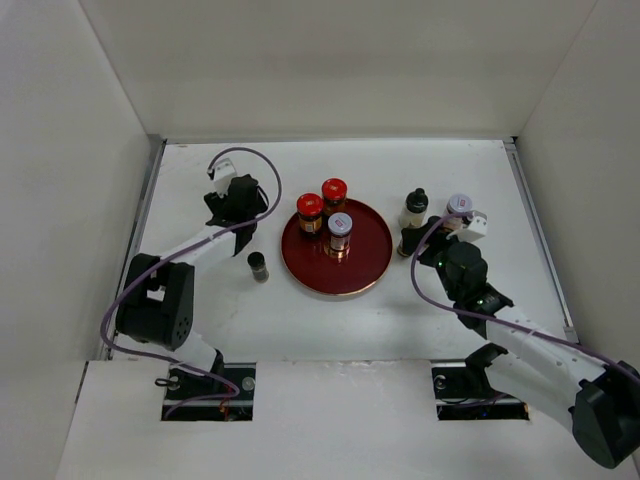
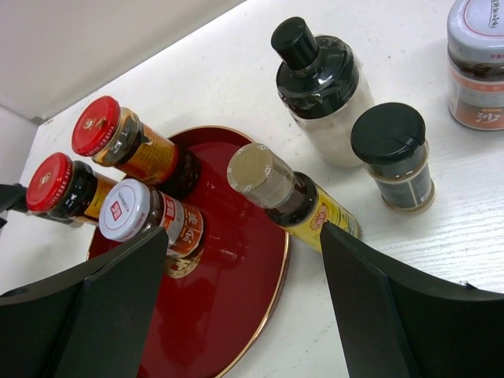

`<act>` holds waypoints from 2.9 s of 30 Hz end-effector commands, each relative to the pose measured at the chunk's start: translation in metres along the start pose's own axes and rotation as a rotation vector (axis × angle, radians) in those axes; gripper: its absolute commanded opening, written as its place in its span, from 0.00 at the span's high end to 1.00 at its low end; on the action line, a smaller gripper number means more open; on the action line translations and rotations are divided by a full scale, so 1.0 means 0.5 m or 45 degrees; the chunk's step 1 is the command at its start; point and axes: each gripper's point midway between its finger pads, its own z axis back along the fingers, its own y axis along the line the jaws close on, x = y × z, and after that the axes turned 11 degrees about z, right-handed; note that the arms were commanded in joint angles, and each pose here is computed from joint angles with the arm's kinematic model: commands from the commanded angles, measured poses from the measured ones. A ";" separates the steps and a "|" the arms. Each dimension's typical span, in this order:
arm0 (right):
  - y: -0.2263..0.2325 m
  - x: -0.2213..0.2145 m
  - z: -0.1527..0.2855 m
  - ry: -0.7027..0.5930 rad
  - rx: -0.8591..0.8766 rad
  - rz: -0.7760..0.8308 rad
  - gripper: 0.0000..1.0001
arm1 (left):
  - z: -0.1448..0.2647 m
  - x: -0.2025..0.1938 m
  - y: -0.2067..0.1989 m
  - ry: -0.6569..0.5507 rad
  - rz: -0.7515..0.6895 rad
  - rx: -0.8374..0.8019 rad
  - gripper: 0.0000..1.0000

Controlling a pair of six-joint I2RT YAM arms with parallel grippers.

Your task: Organize the condiment bottles

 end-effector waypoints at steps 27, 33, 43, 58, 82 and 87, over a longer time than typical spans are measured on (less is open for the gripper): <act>0.041 0.035 -0.010 -0.056 0.067 -0.032 0.15 | 0.187 0.092 -0.146 -0.152 0.021 -0.353 0.65; 0.043 0.039 -0.007 -0.066 0.074 -0.035 0.15 | 0.249 0.037 -0.175 -0.071 -0.046 -0.443 0.65; 0.044 0.036 -0.006 -0.061 0.080 -0.038 0.15 | 0.270 -0.083 -0.179 0.051 -0.139 -0.462 0.65; 0.044 0.038 -0.007 -0.063 0.075 -0.030 0.15 | 0.236 -0.181 -0.191 0.123 -0.204 -0.476 0.65; 0.048 0.041 -0.005 -0.067 0.085 -0.033 0.15 | 0.317 -0.095 -0.195 0.012 -0.176 -0.583 0.17; 0.048 0.041 -0.004 -0.066 0.087 -0.033 0.15 | 0.331 -0.060 -0.151 0.004 -0.167 -0.527 0.27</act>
